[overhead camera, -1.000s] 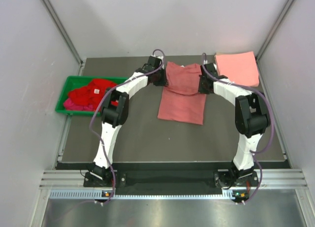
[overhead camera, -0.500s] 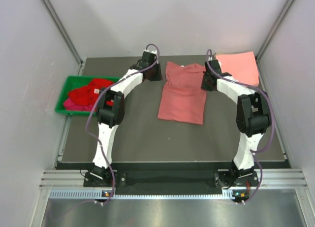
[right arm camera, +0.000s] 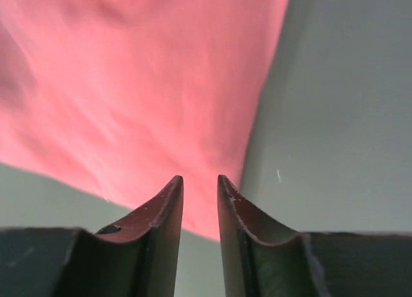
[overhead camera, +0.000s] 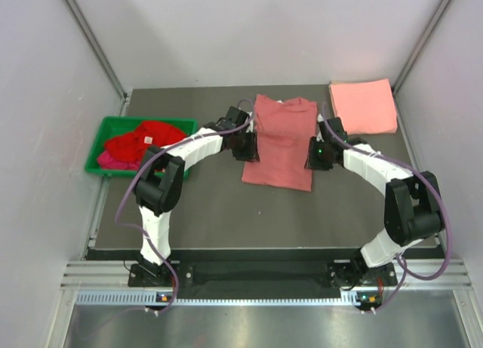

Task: Fold and stack the t-shirts
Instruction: Fold the tshirt

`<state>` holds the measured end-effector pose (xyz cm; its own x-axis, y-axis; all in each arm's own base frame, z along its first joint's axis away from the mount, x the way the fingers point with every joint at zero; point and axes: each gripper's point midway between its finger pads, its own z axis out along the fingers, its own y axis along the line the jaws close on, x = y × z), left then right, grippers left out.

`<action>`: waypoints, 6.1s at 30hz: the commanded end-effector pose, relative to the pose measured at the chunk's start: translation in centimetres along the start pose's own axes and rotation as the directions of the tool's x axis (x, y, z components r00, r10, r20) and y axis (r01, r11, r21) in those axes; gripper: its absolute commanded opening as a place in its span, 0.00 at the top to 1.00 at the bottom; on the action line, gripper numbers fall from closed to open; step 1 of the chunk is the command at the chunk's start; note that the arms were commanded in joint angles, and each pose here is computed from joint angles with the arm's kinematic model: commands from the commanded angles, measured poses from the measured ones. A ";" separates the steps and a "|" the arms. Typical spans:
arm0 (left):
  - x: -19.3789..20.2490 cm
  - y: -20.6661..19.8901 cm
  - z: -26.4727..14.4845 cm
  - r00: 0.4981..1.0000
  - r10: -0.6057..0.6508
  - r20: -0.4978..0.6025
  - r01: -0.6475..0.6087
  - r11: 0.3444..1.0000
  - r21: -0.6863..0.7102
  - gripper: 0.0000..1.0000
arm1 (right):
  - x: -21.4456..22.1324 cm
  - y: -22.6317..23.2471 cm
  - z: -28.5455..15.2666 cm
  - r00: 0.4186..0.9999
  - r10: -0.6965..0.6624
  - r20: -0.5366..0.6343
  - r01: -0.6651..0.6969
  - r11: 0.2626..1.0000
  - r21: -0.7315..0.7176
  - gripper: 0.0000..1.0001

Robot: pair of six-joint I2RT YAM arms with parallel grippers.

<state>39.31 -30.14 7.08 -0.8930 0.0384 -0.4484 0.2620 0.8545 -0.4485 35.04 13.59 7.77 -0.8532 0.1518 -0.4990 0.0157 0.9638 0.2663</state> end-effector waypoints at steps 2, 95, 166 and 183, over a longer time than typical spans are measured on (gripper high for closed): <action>-0.4 1.3 -3.6 0.999 -0.018 0.033 0.021 0.997 -0.078 0.62 | 1.9 0.4 -0.7 0.999 -0.033 -0.024 0.031 0.997 -0.077 0.69; -14.7 3.3 4.9 0.961 -0.044 0.273 0.030 0.998 0.054 0.59 | -4.8 5.0 -1.4 0.987 -0.080 0.141 0.095 0.990 -0.101 0.85; 0.2 -0.5 -5.6 0.995 -0.022 0.093 0.009 0.991 0.137 0.56 | 10.0 -0.7 -7.0 0.960 0.280 -0.007 -0.279 0.960 0.008 0.53; 14.1 -1.1 -5.7 0.992 -0.109 -0.068 0.115 0.989 0.091 0.51 | 14.0 -6.1 -4.4 0.902 0.432 -0.021 -0.428 0.899 0.093 0.55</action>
<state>23.93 -26.77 5.52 -0.9478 0.0060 -0.3189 0.1911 0.8111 -0.5528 19.63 8.91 2.38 -0.8093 0.5133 -0.2856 0.4187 0.8451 0.3325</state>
